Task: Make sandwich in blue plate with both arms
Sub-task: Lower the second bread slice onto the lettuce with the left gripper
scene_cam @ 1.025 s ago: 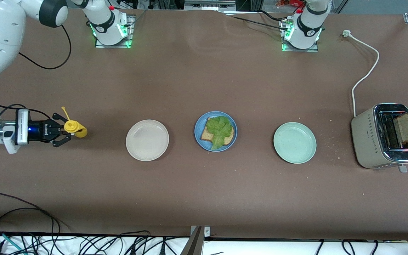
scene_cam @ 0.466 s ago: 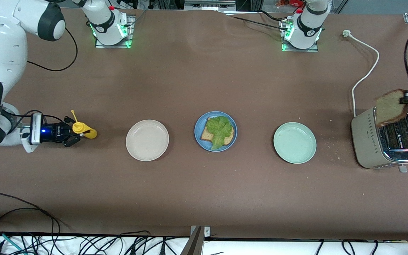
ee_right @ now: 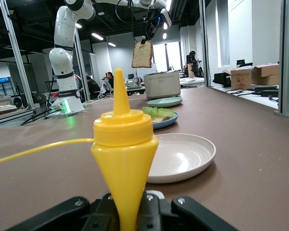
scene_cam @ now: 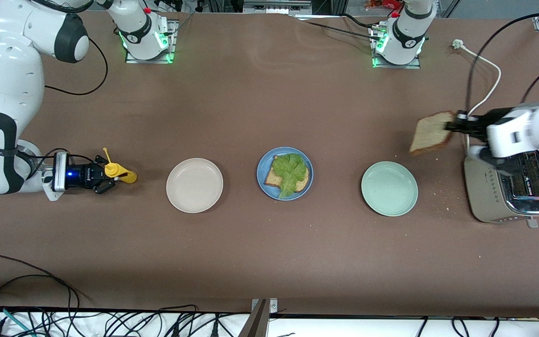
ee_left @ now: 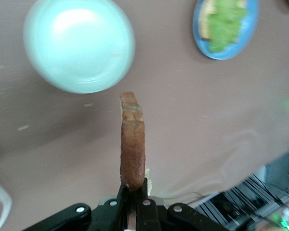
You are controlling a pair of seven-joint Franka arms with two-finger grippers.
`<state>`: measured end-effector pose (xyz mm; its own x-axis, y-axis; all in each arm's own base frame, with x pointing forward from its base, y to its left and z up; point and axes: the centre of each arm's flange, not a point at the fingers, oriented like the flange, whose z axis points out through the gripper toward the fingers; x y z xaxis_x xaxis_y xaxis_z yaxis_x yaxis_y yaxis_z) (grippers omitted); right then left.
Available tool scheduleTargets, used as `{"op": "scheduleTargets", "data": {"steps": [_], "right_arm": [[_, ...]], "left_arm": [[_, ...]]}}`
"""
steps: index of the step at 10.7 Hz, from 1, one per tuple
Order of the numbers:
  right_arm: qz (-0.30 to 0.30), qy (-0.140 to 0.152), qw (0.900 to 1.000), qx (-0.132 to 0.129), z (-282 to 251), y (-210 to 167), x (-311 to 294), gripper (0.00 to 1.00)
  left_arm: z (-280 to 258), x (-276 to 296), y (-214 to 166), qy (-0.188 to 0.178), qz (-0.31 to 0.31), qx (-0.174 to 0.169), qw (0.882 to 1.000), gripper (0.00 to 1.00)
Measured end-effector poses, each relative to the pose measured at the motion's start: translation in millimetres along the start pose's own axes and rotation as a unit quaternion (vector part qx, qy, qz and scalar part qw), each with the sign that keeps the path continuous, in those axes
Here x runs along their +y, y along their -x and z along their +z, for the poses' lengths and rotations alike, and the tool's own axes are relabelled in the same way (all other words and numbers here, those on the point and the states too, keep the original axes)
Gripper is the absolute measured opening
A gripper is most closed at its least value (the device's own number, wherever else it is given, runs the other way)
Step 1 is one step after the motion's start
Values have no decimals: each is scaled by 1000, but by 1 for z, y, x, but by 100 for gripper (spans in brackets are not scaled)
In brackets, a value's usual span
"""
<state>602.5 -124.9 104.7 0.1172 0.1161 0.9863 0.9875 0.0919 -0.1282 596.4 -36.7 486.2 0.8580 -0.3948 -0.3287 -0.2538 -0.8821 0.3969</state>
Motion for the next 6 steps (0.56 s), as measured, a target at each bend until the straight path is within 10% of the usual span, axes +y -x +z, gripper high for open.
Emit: {"op": "scheduleTargets", "data": {"steps": [4, 6], "right_arm": [[3, 5, 1000, 1, -7, 7, -2, 11], [2, 2, 1000, 2, -7, 4, 0, 30]], "left_arm": [[97, 58, -96, 198, 29, -12, 980, 8], [140, 70, -137, 279, 18, 4, 960, 8]]}}
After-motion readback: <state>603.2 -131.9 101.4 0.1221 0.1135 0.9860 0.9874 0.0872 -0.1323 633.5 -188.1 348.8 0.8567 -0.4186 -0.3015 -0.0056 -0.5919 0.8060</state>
